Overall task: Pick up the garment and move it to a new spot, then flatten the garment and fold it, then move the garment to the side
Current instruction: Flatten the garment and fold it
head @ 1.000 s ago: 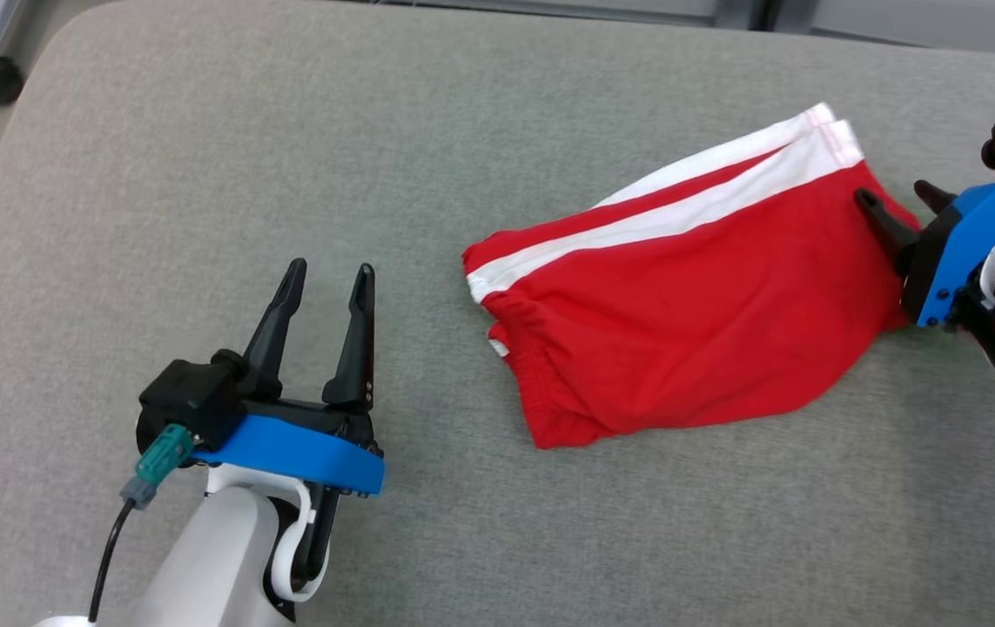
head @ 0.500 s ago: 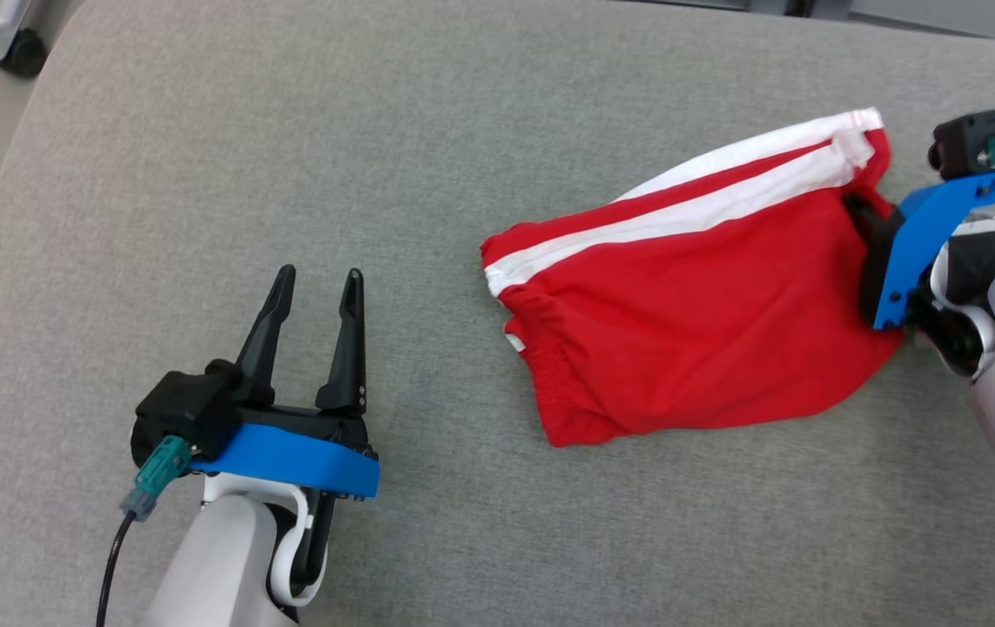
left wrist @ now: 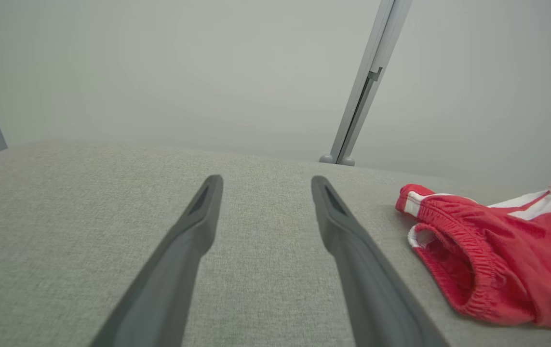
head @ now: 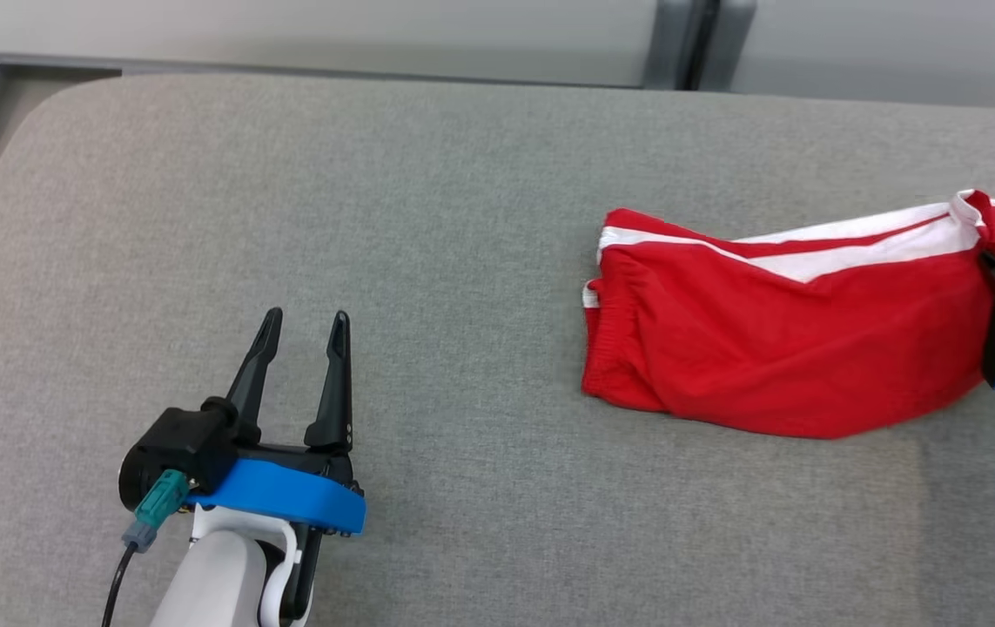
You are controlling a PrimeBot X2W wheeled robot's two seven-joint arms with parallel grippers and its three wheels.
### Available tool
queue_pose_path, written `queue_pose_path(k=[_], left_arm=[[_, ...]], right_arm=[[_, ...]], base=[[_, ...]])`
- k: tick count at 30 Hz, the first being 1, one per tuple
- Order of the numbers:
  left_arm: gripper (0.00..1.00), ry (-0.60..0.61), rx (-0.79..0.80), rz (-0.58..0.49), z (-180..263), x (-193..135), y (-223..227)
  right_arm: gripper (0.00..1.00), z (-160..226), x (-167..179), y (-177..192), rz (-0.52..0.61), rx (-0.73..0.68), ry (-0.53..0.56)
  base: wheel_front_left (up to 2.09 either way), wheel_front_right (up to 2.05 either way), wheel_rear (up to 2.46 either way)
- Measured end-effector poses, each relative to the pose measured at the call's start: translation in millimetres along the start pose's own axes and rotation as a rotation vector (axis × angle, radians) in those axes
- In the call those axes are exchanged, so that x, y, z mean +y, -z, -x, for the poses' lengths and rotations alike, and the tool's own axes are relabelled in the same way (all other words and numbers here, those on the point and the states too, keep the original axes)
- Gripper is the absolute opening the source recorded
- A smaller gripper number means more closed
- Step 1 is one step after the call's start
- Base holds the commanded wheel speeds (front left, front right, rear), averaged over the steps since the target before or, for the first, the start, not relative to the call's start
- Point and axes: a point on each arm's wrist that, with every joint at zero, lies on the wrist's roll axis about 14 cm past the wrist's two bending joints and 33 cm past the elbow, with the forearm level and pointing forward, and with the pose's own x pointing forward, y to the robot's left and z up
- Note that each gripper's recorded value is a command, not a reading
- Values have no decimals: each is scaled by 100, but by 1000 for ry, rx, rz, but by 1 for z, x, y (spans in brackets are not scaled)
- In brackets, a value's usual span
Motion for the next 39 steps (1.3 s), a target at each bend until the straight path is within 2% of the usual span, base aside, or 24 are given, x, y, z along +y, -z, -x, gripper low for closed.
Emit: queue_pose_path(k=[3, 6, 12, 17, 21, 25, 26, 27, 28, 31, 33, 35, 36, 37, 38, 39], left_arm=[[100, 11, -5, 1, 2, -5, -2], [100, 17, -5, 2, 4, -7, -2], [100, 11, -10, 0, 7, -5, -5], [100, 6, -11, 2, 10, -3, -5], [100, -7, -13, 5, 12, 1, -6], [100, -18, -8, 5, 15, 4, -5], [100, -21, -7, 6, 16, 5, -5], [100, -24, -5, 6, 18, 6, -5], [100, -28, -6, 7, 18, 7, -5], [100, -35, -19, 7, 21, 9, -10], [100, -41, -23, 7, 24, 10, -11], [100, -46, -21, 8, 28, 12, -11], [100, -46, -21, 8, 28, 12, -11], [100, -43, -23, 9, 28, 11, -11], [100, -37, -26, 9, 29, 8, -12], [100, -37, -26, 9, 29, 8, -12]], right_arm=[[0, 14, -7, -8, 21, -18, 32], [0, 21, 13, -21, 32, -45, 6], [0, 30, 96, -49, 98, -75, -157], [0, 36, 166, -55, 152, -53, -303], [0, 31, 205, -56, 175, -33, -377], [0, 22, 226, -52, 176, -7, -412], [6, 20, 230, -51, 175, -2, -418], [93, 19, 233, -51, 171, -3, -425], [100, 19, 236, -52, 164, -10, -432], [100, 32, 240, -80, 74, -118, -478], [100, 42, 234, -93, 55, -181, -481], [100, 49, 209, -102, 45, -237, -439], [100, 49, 209, -102, 45, -237, -439], [100, 52, 194, -105, 46, -263, -407], [100, 57, 163, -104, 38, -293, -340], [100, 57, 163, -104, 38, -293, -340]], base=[[0, 0, 0], [0, 0, 0], [0, 0, 0], [0, 0, 0], [0, 0, 0], [0, 0, 0], [0, 0, 0], [0, 0, 0], [0, 0, 0], [0, 0, 0], [0, 0, 0], [0, 0, 0], [0, 0, 0], [0, 0, 0], [0, 0, 0], [0, 0, 0]])
